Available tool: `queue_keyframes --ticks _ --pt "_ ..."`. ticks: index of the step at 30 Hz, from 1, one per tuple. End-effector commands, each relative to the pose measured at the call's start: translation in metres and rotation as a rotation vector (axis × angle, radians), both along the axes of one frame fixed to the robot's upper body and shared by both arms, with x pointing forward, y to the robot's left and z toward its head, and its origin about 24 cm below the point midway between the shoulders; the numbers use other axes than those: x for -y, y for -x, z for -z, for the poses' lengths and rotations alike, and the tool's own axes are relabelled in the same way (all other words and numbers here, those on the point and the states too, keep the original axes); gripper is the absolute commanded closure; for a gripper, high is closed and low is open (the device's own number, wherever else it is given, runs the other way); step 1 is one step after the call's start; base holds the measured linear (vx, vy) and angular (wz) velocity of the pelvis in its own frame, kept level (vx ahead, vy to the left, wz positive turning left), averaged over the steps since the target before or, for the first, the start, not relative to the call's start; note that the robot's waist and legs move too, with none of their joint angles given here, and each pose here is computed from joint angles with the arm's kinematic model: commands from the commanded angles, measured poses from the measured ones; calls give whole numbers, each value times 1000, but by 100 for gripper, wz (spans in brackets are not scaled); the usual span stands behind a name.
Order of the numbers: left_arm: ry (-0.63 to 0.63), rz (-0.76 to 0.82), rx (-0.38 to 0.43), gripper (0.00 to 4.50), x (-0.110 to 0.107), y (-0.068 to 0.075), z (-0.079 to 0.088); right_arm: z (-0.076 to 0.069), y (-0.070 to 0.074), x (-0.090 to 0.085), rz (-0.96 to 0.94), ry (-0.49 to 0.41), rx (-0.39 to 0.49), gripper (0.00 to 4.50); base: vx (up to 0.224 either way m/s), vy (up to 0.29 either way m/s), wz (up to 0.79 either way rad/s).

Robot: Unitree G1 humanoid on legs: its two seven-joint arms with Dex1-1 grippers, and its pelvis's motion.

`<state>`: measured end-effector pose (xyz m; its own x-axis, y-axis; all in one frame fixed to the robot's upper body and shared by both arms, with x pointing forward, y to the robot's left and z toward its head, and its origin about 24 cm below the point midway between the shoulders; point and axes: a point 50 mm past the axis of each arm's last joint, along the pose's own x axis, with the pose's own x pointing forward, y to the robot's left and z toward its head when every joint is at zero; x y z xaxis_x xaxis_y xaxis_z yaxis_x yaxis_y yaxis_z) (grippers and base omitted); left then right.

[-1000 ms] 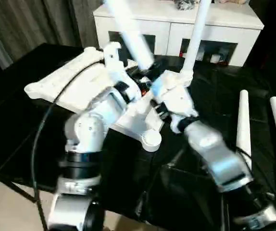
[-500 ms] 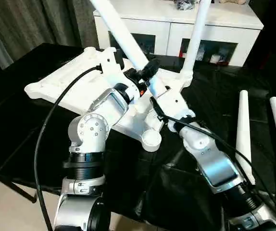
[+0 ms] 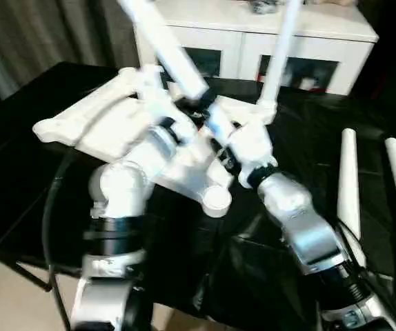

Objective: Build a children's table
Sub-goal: Rotate table base

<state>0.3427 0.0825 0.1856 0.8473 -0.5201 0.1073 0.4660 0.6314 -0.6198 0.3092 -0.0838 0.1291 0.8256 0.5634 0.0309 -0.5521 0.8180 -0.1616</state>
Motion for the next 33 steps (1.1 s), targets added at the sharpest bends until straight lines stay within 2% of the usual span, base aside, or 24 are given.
queue_keyframes --ticks 1,2,3,4,5,7,10,13,22,25,26,33 --pt "-17 30 28 263 -4 2 -7 -16 5 12 -120 -65 -61 141 0 0 0" --pt "-21 48 30 263 -4 3 -8 -19 5 19 -144 -62 -85 141 0 0 0" --pt "-26 64 34 263 -4 4 -9 -21 4 25 -151 -64 -105 116 0 0 0" --pt "-27 77 38 263 -4 5 -10 -25 3 31 -151 -70 -111 109 0 0 0" --pt "-25 97 40 263 -3 6 -11 -30 1 37 -139 -104 -124 109 0 0 0" --pt "-22 106 39 263 -3 7 -12 -31 0 39 -131 -124 -134 84 0 0 0" --pt "-28 135 45 263 -2 8 -13 -44 -7 50 -68 -210 -129 64 0 0 0" --pt "-35 159 47 263 -2 9 -14 -48 -4 54 -99 -230 -163 41 0 0 0" --pt "-36 218 72 263 0 14 -17 -45 4 52 -168 -226 -243 31 0 0 0" --pt "-44 284 118 263 2 19 -18 -42 8 50 -209 -211 -270 31 0 0 0" --pt "-74 368 175 263 3 26 -18 -41 14 47 -264 -212 -295 31 0 0 0" --pt "-146 449 230 263 1 33 -20 -38 23 42 -331 -164 -322 31 0 0 0"
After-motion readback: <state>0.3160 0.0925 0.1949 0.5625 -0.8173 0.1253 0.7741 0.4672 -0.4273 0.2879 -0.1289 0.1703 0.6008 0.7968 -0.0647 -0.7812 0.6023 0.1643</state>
